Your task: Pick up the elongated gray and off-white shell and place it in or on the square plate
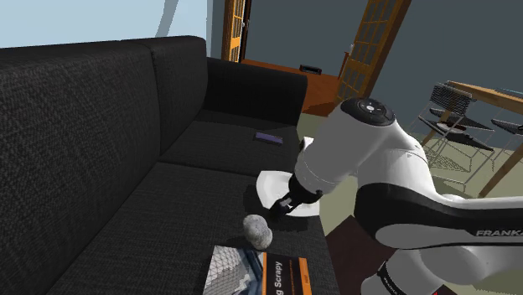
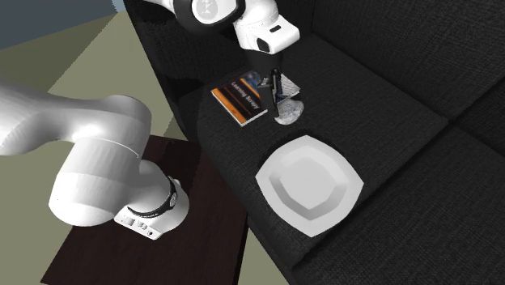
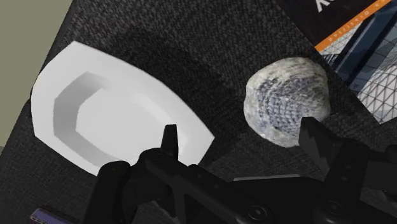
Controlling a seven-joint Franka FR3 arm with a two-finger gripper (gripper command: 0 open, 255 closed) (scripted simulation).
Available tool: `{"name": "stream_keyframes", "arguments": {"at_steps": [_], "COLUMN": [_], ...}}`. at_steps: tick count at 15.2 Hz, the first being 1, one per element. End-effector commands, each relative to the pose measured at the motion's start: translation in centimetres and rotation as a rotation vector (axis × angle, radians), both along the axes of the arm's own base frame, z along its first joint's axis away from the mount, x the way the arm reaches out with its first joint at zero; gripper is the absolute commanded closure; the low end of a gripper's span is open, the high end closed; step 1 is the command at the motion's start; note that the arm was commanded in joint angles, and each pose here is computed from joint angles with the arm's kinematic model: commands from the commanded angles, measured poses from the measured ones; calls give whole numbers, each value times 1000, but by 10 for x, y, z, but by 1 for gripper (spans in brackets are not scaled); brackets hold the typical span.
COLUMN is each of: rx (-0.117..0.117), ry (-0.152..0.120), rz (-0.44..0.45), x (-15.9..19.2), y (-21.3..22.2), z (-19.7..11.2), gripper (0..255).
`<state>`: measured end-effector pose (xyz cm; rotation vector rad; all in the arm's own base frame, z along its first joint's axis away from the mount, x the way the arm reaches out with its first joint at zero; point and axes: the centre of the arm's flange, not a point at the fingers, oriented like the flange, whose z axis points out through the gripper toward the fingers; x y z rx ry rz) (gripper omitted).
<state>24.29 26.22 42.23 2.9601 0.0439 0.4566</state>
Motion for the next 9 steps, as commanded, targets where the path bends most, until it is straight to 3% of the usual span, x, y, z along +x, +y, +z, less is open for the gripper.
{"name": "stream_keyframes", "arguments": {"at_steps": [1,5,9], "rx": [-1,-10,-10], "ry": [-30,-84,-84], "rz": [2,4,4], "x": [-3,-5,3], "y": [24,65,62], "z": [-18,-52,-71], "gripper": [0,0,0]}}
